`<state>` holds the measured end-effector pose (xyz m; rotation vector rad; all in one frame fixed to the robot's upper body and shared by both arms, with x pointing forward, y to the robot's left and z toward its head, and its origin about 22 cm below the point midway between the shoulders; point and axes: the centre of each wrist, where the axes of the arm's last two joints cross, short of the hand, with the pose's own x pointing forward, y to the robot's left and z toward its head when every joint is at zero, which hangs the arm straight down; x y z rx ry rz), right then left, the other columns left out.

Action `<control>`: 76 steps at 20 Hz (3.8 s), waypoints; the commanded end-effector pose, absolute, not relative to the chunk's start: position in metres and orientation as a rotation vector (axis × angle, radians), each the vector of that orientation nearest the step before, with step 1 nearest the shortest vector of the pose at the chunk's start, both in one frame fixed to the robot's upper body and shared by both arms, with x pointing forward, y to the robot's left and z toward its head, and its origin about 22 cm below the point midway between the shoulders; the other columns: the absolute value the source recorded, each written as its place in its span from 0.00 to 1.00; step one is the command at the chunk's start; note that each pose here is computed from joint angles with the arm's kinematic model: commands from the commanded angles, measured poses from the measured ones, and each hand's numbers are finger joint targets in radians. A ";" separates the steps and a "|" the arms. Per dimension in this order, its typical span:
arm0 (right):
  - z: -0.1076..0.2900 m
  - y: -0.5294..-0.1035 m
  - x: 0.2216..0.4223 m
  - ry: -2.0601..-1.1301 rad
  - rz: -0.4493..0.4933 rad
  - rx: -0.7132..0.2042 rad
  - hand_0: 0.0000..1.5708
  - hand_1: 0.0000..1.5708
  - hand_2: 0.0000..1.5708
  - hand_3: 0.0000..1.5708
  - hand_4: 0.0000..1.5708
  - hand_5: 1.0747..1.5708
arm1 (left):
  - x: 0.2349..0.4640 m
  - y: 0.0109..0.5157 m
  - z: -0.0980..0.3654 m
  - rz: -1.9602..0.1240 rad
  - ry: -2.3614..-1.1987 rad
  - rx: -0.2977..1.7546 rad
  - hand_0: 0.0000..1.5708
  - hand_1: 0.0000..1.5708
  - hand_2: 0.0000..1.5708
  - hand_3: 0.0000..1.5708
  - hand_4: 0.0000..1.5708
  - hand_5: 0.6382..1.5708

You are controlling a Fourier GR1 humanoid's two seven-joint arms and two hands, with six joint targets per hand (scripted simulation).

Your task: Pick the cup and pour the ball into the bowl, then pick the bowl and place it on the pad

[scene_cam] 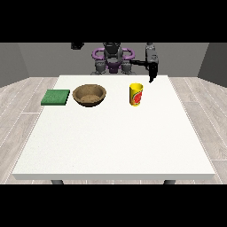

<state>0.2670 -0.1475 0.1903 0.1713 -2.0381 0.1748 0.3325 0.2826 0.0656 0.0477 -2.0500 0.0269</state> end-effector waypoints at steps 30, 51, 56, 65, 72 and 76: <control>0.225 -0.235 0.225 -2.129 0.202 0.175 0.00 0.00 0.00 0.00 0.00 0.98 | 0.358 0.314 -0.033 -0.008 -2.085 0.437 0.84 0.84 1.00 1.00 0.61 0.96; 0.201 -0.275 0.261 -2.023 0.144 0.192 0.00 0.00 0.00 0.00 0.17 0.98 | 0.417 0.246 0.029 -0.479 -1.924 1.010 0.90 0.90 1.00 1.00 0.65 0.98; 0.193 -0.273 0.263 -2.011 0.177 0.223 0.00 0.00 0.00 0.00 0.20 0.98 | 0.420 0.228 0.022 -0.601 -1.799 1.157 0.89 0.89 1.00 1.00 0.59 0.99; 0.170 -0.276 0.280 -1.925 0.121 0.208 0.00 0.00 0.00 0.00 0.22 0.99 | 0.438 0.200 0.044 -0.841 -1.734 1.391 0.88 0.88 1.00 1.00 0.54 0.99; 0.148 -0.280 0.288 -1.860 0.113 0.179 0.00 0.00 0.00 0.00 0.24 0.99 | 0.410 0.149 -0.014 -1.260 -1.615 1.464 0.84 0.84 0.91 0.91 0.62 0.90; 0.135 -0.283 0.293 -1.810 0.092 0.161 0.00 0.00 0.00 0.00 0.24 0.99 | 0.416 0.138 -0.005 -1.572 -1.527 1.600 0.93 0.93 1.00 1.00 0.60 0.91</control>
